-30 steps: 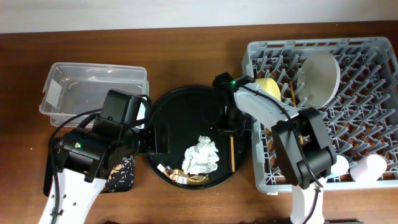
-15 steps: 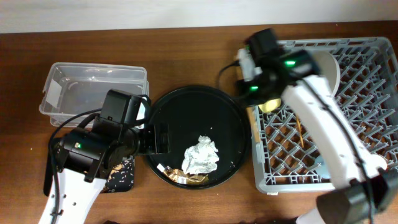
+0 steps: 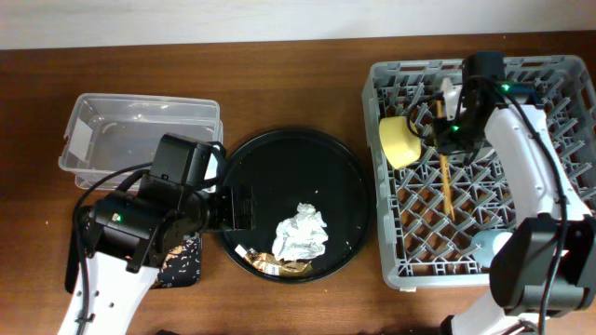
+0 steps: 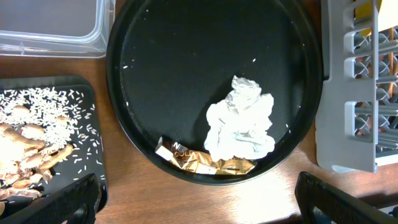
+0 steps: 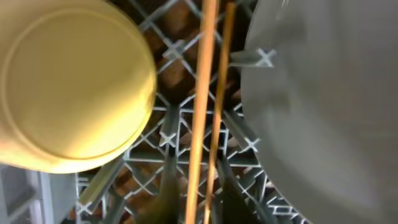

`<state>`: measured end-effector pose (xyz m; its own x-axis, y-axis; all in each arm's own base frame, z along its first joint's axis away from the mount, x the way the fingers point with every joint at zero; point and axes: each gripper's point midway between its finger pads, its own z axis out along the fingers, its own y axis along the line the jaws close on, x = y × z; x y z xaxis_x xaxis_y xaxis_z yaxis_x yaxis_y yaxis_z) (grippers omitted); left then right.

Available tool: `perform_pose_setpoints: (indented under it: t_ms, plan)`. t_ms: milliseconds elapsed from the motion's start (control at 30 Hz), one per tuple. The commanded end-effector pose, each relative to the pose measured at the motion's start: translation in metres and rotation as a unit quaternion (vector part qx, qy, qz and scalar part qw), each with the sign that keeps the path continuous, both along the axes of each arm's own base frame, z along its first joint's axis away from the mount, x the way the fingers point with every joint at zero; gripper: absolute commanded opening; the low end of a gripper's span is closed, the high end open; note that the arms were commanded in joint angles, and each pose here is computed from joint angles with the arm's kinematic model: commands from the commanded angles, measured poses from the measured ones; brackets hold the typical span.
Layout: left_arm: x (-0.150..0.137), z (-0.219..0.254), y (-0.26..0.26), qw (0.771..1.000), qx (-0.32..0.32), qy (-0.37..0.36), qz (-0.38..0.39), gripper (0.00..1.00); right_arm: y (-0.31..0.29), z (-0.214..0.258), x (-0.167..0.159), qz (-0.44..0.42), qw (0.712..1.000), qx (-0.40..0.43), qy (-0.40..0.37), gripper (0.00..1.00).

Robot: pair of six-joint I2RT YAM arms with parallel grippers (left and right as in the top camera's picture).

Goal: Sort waste into correct bins and load items into the dishwasher rack

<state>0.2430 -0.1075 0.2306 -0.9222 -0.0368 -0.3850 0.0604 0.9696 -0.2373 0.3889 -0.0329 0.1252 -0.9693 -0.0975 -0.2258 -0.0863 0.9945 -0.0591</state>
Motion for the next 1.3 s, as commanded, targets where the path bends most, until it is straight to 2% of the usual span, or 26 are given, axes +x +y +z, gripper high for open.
perform_pose_setpoints:
  t_ms: [0, 100, 167, 200, 267, 333, 500, 600, 733, 767, 1267]
  plan:
    - [0.000, 0.001, 0.000, 1.000, -0.001, -0.002, -0.004, 0.99, 0.021, 0.007, -0.005, 0.027, 0.999, 0.025, -0.002, 0.32]
    - [0.000, 0.001, 0.000, 1.000, -0.001, -0.002, -0.004, 0.99, 0.046, 0.045, -0.009, 0.056, 0.996, 0.046, -0.043, 0.36]
    - [0.000, 0.001, 0.000, 1.000, -0.001, -0.002, -0.004, 0.99, 0.071, 0.093, -0.017, 0.086, 0.988, 0.082, -0.095, 0.38]
    - [0.000, 0.001, 0.000, 1.000, -0.001, -0.002, -0.004, 0.99, 0.094, 0.135, -0.031, 0.117, 0.976, 0.117, -0.142, 0.41]
    - [0.000, 0.001, 0.000, 1.000, -0.001, -0.002, -0.004, 0.99, 0.110, 0.169, -0.047, 0.144, 0.962, 0.141, -0.184, 0.45]
    - [0.000, 0.001, 0.000, 1.000, -0.001, -0.002, -0.004, 0.99, 0.126, 0.214, -0.080, 0.180, 0.940, 0.155, -0.247, 0.52]
    - [0.000, 0.001, 0.000, 1.000, -0.001, -0.002, -0.004, 0.99, 0.144, 0.263, -0.158, 0.238, 0.902, 0.180, -0.313, 0.60]
    - [0.000, 0.001, 0.000, 1.000, -0.001, -0.002, -0.004, 0.99, 0.152, 0.278, -0.191, 0.265, 0.880, 0.211, -0.332, 0.67]
    - [0.000, 0.001, 0.000, 1.000, -0.001, -0.002, -0.004, 0.99, 0.147, 0.271, -0.215, 0.263, 0.887, 0.213, -0.314, 0.75]
    - [0.000, 0.001, 0.000, 1.000, -0.001, -0.002, -0.004, 0.99, 0.147, 0.270, -0.216, 0.263, 0.888, 0.213, -0.311, 0.98]
    - [0.000, 0.001, 0.000, 1.000, -0.001, -0.002, -0.004, 0.99, 0.146, 0.263, -0.220, 0.260, 0.895, 0.214, -0.293, 0.98]
